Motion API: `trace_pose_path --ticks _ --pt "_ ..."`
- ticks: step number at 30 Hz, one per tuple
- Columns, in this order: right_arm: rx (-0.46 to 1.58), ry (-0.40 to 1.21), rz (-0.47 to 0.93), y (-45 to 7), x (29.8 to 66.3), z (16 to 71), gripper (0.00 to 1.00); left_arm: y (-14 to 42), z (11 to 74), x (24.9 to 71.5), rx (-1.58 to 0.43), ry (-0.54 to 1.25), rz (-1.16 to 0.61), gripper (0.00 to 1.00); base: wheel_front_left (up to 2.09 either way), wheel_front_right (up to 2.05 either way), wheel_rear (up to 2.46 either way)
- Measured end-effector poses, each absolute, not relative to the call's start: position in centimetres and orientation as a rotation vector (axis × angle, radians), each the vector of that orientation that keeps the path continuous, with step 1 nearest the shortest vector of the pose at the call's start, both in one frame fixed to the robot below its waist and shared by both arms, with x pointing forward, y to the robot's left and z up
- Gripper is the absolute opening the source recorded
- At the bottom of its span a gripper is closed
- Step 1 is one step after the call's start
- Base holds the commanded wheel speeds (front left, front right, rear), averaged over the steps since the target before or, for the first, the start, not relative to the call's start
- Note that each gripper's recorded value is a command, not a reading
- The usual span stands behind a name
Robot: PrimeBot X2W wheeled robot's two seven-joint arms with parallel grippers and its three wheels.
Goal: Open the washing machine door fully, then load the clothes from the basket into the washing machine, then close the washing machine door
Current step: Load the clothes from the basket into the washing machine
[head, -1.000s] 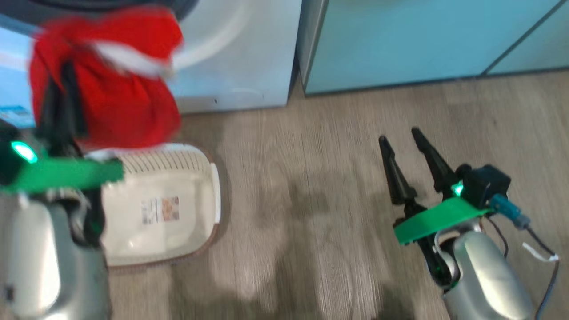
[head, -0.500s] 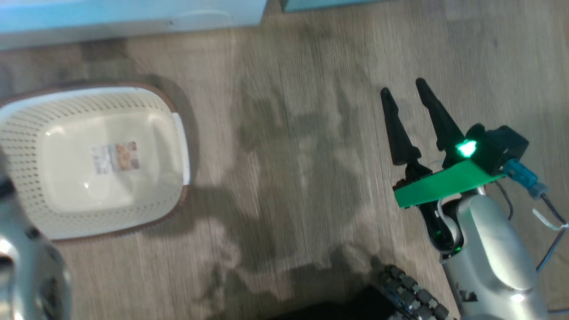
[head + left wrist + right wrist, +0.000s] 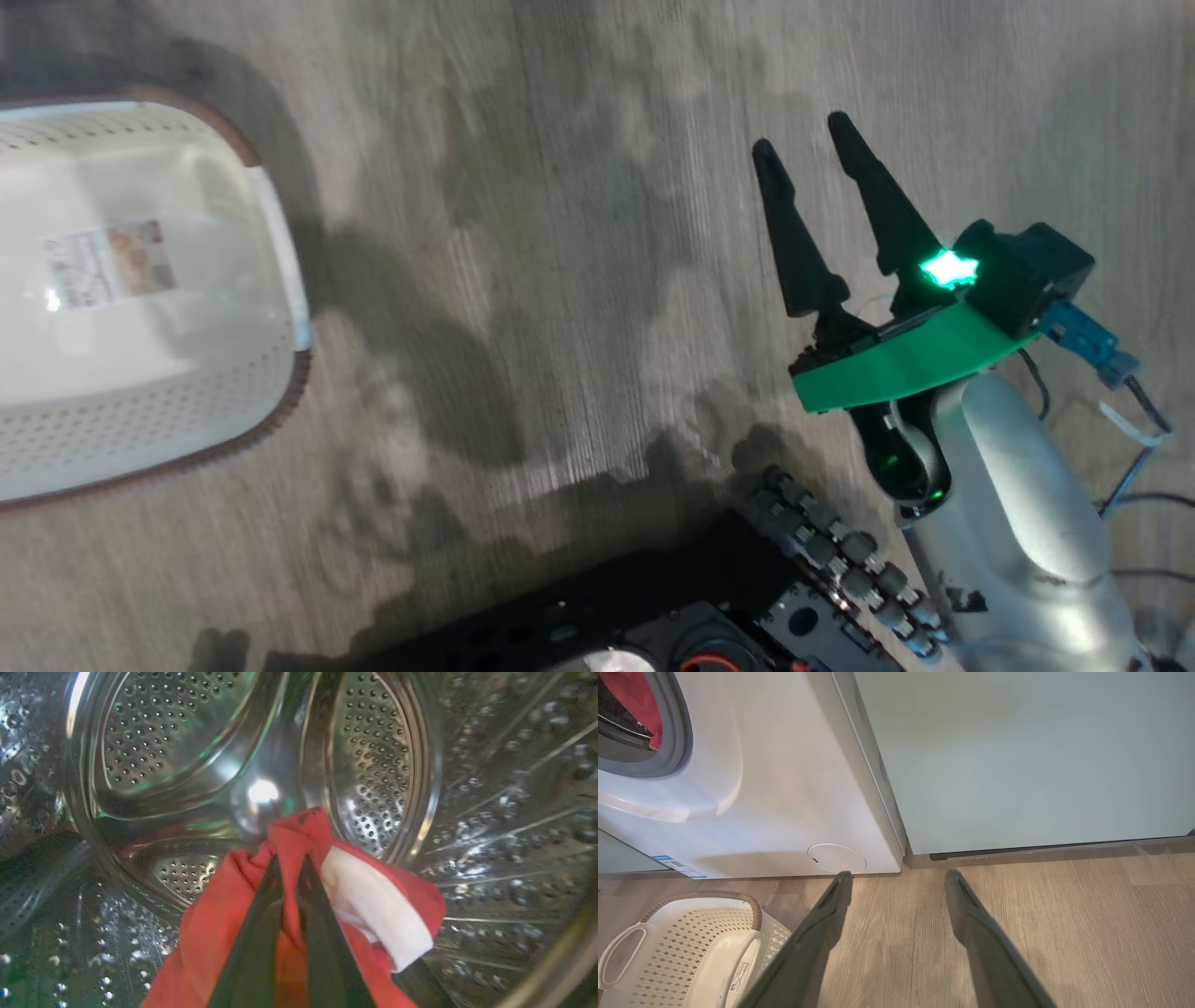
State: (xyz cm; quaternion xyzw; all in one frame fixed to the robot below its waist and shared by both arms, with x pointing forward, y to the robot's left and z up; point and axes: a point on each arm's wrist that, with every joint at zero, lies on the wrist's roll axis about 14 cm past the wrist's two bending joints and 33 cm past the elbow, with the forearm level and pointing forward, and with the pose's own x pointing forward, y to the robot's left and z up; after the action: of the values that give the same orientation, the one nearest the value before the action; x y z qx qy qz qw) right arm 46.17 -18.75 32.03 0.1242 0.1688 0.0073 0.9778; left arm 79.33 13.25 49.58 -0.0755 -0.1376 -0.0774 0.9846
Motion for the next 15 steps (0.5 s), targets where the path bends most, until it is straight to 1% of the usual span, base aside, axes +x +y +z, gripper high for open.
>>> trace_pose_path --ticks 5,9,11,15 --pt "0.247 0.378 0.001 -19.2 45.5 31.0 1.00 14.4 50.7 82.0 -0.118 -0.313 -0.126 0.00 0.00 0.00 0.00" --pt "0.247 0.394 -0.018 -19.8 45.0 30.5 1.00 14.6 51.0 83.0 -0.165 -0.329 -0.088 0.00 0.00 0.00 0.00" --pt "0.259 0.399 -0.022 -19.8 44.9 30.4 1.00 15.5 50.9 83.2 -0.239 -0.339 -0.039 0.00 0.00 0.00 0.00" --pt "0.261 0.411 -0.026 -19.8 44.8 29.9 1.00 15.1 50.4 83.3 -0.180 -0.351 -0.057 0.00 0.00 0.00 0.00"
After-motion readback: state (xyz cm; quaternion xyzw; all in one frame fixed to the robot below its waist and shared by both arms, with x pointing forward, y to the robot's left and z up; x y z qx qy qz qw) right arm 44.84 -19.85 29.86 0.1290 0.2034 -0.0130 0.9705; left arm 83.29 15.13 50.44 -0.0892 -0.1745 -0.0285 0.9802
